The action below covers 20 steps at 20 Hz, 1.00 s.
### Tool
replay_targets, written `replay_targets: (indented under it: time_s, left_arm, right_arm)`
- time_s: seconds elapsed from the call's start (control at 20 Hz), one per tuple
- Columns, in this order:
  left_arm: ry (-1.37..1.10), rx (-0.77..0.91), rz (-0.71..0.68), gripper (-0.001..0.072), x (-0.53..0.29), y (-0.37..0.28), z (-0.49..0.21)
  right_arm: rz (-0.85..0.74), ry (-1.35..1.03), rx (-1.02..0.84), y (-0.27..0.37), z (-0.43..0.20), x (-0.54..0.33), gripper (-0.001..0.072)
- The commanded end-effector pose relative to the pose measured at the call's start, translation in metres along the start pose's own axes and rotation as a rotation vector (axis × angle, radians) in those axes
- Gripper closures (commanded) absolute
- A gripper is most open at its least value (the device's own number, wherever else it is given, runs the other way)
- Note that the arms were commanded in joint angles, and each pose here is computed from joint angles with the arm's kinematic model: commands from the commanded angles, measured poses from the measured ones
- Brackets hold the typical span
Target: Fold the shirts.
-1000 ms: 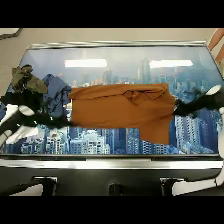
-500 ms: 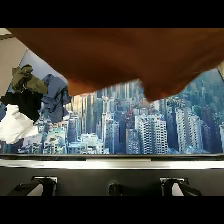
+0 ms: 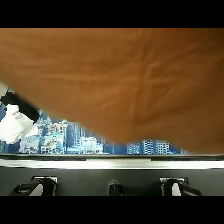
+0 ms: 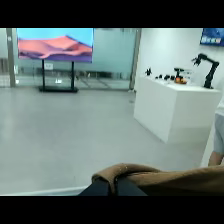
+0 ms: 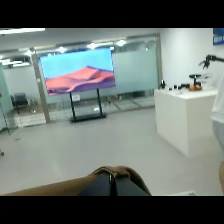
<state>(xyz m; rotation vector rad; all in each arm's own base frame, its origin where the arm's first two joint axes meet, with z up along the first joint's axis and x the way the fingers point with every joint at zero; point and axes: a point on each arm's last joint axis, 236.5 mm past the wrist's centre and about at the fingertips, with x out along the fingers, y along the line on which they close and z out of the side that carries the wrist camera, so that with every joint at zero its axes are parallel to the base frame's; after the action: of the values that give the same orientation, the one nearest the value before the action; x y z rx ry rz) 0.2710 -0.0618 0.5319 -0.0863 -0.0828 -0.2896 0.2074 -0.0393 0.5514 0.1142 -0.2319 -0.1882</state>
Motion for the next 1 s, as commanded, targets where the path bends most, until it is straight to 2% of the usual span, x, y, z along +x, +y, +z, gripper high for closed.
replay_targets:
  time_s: [0.0, 0.2, 0.3, 0.4, 0.5, 0.6, 0.75, 0.85, 0.95]
  left_arm:
    - [0.262, -0.053, 0.050, 0.0682, 0.054, 0.038, -0.084]
    - [0.697, -0.186, 0.050, 0.0682, 0.145, 0.086, -0.279]
    - [0.907, -0.267, 0.052, 0.0682, 0.172, 0.100, -0.387]
    - [1.044, -0.340, 0.055, 0.0682, 0.190, 0.107, -0.472]
    - [1.094, -0.438, 0.085, 0.0682, 0.203, 0.114, -0.527]
    - [1.083, -0.493, 0.102, 0.0682, 0.218, 0.119, -0.557]
    - [1.031, -0.529, 0.116, 0.0680, 0.236, 0.125, -0.568]
    - [1.040, -0.509, 0.101, 0.0680, 0.233, 0.131, -0.563]
    - [1.135, -0.508, 0.054, 0.0680, 0.211, 0.130, -0.562]
  right_arm:
    - [-0.045, 0.391, 0.044, -0.024, -0.106, 0.050, 0.0677]
    - [0.029, 1.101, 0.137, -0.038, -0.319, 0.110, 0.0678]
    - [0.047, 1.357, 0.147, -0.032, -0.423, 0.126, 0.0678]
    - [0.052, 1.477, 0.161, -0.017, -0.512, 0.147, 0.0678]
    - [0.033, 1.425, 0.205, -0.005, -0.572, 0.183, 0.0677]
    - [-0.007, 1.329, 0.281, -0.005, -0.600, 0.214, 0.0677]
    - [-0.074, 1.180, 0.344, -0.024, -0.600, 0.250, 0.0677]
    - [-0.088, 1.210, 0.350, -0.036, -0.590, 0.243, 0.0678]
    - [-0.072, 1.347, 0.300, -0.049, -0.583, 0.208, 0.0676]
